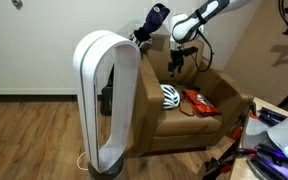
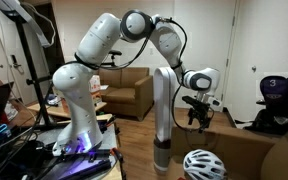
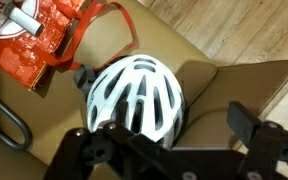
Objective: Put the helmet on the right armrest
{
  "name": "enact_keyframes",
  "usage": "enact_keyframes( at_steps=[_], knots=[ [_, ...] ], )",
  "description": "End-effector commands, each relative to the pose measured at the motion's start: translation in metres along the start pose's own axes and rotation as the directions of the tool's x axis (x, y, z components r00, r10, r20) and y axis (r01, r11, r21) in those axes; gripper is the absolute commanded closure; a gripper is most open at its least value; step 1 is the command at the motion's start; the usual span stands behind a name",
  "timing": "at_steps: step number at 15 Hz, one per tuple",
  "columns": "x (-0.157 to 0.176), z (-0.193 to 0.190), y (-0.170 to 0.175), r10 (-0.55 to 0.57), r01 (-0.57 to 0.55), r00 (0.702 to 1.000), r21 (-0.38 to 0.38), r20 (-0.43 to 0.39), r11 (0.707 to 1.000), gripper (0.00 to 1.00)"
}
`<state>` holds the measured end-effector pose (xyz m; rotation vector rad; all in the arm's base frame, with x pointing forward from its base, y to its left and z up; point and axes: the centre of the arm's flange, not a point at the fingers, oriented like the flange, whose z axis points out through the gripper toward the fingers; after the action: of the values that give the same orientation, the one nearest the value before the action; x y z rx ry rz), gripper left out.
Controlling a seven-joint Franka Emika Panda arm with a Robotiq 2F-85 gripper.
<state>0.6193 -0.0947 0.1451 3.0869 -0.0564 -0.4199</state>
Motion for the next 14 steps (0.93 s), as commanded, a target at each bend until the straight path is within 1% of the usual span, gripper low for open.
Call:
enact_keyframes(
  at_steps=[1,2,3,4,5,6,7,9,11,13,14],
  knots=[
    [0.004,0.002,0.0,0.003,-0.004,1.0,-0.014,-0.02,1.0,0.0],
    [0.017,0.019,0.006,-0.023,0.023,1.0,-0.008,-0.013,1.0,0.0],
    [0.024,0.03,0.009,-0.021,0.021,1.0,0.003,-0.006,1.0,0.0],
    [0.034,0.051,0.015,-0.017,0.017,1.0,0.025,0.024,1.0,0.0],
    [0.038,0.065,0.018,-0.006,0.005,0.999,0.023,0.037,1.0,0.0],
    [0.044,0.093,0.022,-0.007,0.004,0.998,0.042,0.064,0.999,0.0],
    [0.047,0.109,0.025,0.007,-0.01,0.997,0.043,0.077,0.999,0.0],
    [0.052,0.137,0.03,0.0,-0.005,0.996,0.056,0.089,0.998,0.0],
    [0.058,0.157,0.035,-0.006,0.002,0.997,0.052,0.077,0.999,0.0],
    [0.067,0.167,0.04,-0.006,0.005,0.999,0.023,0.037,1.0,0.0],
    [0.073,0.169,0.041,-0.008,0.008,1.0,0.01,-0.008,1.0,0.0]
  ],
)
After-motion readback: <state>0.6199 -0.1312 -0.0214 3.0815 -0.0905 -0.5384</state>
